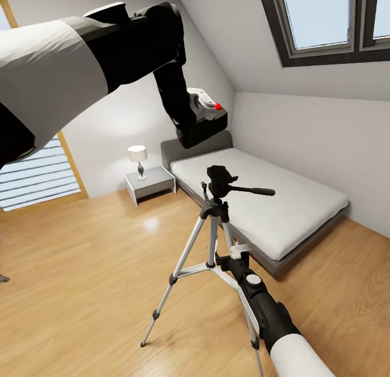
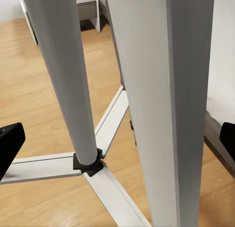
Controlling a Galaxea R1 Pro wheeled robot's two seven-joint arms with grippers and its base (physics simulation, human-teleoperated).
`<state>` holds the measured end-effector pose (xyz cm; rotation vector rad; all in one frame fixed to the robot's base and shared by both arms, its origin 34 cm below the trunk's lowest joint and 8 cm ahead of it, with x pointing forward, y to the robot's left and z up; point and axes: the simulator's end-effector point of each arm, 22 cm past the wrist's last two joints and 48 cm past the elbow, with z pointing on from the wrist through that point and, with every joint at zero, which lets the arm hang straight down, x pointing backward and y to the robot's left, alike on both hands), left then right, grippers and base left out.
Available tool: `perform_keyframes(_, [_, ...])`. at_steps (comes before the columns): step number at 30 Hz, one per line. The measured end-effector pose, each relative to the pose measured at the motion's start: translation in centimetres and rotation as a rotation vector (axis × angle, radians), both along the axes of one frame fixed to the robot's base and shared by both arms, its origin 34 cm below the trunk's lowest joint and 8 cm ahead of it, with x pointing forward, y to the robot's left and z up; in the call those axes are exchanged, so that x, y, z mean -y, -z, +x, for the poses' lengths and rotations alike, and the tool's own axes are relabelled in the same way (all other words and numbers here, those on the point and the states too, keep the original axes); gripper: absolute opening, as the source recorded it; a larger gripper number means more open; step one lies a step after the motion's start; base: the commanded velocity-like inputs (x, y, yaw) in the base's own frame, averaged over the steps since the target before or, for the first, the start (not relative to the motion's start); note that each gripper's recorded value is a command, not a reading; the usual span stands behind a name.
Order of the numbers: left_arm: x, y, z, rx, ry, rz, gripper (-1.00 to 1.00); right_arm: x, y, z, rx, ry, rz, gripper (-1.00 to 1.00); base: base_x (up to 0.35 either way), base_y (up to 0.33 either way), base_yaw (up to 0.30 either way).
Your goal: Attach the digital camera to the camera tripod in the bedroom.
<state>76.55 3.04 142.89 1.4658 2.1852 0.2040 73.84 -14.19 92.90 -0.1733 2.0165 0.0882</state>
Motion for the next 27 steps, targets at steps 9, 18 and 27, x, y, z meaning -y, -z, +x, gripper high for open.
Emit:
perform_keyframes(9, [2.2,0.3,-1.5,-0.009,0.068,0.003,-1.0,0.0,0.0,0.0,0.0,0.0,0.0,1.0,0.0,0.0,0.0])
perform_keyframes(18, [3.3,0.6,-2.3,-0.012,0.11,0.012,-1.0,0.0,0.0,0.0,0.0,0.0,0.0,1.0,0.0,0.0,0.0])
perform_keyframes(27, [4.8,1.1,-3.6,-0.011,0.171,0.039,-1.0,0.0,0.0,0.0,0.0,0.001,-0.001,1.0,0.0,0.0,0.0])
